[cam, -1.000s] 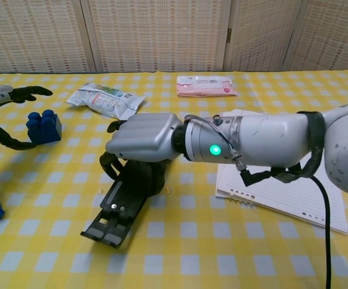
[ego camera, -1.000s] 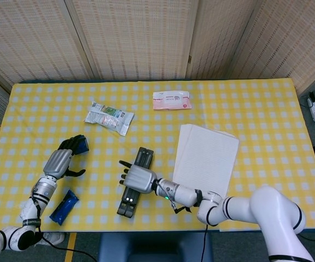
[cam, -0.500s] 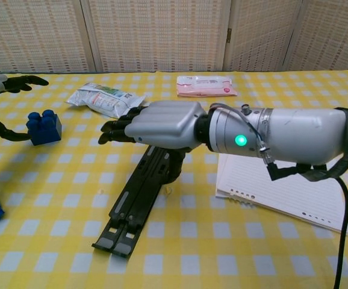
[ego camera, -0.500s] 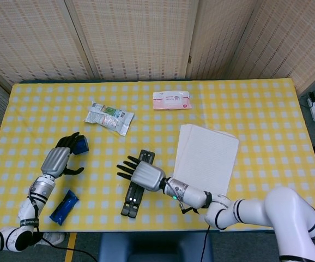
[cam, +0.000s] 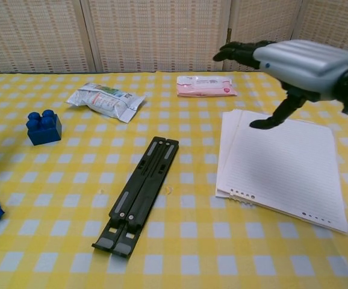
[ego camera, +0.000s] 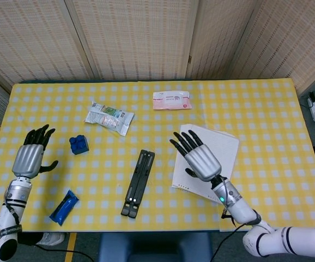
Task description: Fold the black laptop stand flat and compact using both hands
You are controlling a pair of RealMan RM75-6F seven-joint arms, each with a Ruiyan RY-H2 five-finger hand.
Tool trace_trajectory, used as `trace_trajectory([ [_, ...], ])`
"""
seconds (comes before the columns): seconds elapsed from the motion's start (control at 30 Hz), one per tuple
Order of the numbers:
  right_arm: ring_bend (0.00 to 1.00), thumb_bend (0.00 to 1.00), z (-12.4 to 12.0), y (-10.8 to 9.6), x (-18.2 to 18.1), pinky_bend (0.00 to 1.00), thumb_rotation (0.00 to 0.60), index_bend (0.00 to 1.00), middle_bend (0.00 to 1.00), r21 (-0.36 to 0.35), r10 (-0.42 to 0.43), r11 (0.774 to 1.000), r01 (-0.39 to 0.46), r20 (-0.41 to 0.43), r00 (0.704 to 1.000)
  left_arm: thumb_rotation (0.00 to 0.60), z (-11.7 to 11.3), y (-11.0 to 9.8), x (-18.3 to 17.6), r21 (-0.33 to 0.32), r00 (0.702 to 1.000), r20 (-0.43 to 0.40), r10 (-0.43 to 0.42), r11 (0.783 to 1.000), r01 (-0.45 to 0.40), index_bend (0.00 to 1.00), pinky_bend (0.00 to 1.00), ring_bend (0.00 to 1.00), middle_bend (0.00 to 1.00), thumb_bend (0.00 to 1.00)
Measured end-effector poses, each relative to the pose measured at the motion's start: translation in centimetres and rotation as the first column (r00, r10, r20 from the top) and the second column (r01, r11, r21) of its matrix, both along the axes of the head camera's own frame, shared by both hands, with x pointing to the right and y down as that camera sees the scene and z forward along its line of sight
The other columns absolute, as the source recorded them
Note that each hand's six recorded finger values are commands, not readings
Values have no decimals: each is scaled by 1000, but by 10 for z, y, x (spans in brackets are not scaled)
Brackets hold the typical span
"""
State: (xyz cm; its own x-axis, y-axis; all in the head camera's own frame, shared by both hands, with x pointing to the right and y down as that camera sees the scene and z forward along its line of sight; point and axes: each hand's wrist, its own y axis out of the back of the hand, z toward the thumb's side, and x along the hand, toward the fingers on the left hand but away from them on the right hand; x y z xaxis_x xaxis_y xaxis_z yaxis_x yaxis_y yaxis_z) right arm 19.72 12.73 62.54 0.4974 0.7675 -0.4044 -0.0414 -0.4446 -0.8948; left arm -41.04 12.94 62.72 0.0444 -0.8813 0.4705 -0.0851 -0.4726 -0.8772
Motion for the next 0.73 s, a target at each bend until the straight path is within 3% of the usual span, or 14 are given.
trace_trajectory([
  [0.17,0,249,-26,11,67,0,600,0,0,24,176,984,-175,-57,983,600,-19,16,-22,40,998,54,-38,999,36,125,0,0,15,286],
  [0.4,0,249,-54,45,145,0,600,0,0,56,359,933,-355,-100,928,600,-46,48,-40,92,993,96,-65,994,56,107,0,0,15,286],
  [0.6,0,249,-70,82,193,0,600,0,0,67,474,880,-470,-93,875,600,-64,86,-44,87,992,100,-74,994,65,105,0,0,15,286],
  [0.73,0,249,-75,97,209,0,600,0,0,66,506,863,-502,-84,859,600,-69,104,-41,74,993,90,-74,995,67,105,0,0,15,286],
])
